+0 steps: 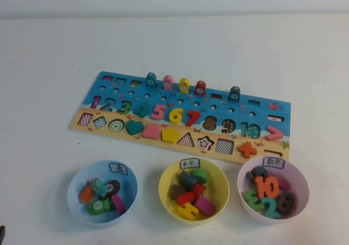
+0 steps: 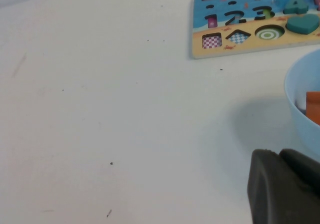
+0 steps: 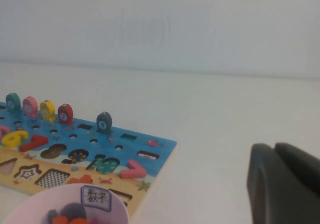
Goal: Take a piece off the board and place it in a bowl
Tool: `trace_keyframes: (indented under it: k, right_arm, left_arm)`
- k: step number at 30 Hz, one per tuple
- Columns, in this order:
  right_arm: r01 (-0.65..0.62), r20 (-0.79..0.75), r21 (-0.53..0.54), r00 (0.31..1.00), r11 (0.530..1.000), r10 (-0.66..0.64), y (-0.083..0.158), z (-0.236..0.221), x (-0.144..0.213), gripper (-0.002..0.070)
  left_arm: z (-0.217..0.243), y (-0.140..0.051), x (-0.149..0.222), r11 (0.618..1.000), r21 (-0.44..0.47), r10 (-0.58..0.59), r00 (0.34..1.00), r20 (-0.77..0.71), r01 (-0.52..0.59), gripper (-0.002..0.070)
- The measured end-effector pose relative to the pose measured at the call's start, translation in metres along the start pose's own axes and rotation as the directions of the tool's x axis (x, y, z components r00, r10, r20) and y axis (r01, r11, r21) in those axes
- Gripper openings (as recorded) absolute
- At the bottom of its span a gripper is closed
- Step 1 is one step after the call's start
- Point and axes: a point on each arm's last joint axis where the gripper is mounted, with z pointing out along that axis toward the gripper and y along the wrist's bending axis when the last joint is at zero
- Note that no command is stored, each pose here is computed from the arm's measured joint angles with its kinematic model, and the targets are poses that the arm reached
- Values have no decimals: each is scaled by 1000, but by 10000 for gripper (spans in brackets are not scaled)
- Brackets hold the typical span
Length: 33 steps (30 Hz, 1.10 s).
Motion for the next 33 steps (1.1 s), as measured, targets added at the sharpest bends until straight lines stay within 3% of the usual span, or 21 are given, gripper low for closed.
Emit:
trace_keyframes:
  k: [9, 17, 25, 33]
  right_arm:
    - [-66, -14, 20, 998, 998, 66, -1, 0, 2, -16]
    - [-104, -64, 148, 991, 983, 114, -13, 2, 21, -17]
    - [-72, -220, 135, 970, 988, 101, -12, 0, 36, -17]
    - [-35, -240, 123, 969, 992, 64, -12, -1, 38, -17]
  left_arm:
    - [0, 0, 0, 1000, 0, 0, 1000, 0, 0, -5]
    - [0, 0, 0, 1000, 0, 0, 1000, 0, 0, -5]
    - [0, 0, 0, 1000, 0, 0, 1000, 0, 0, -5]
    - [0, 0, 0, 1000, 0, 0, 1000, 0, 0, -5]
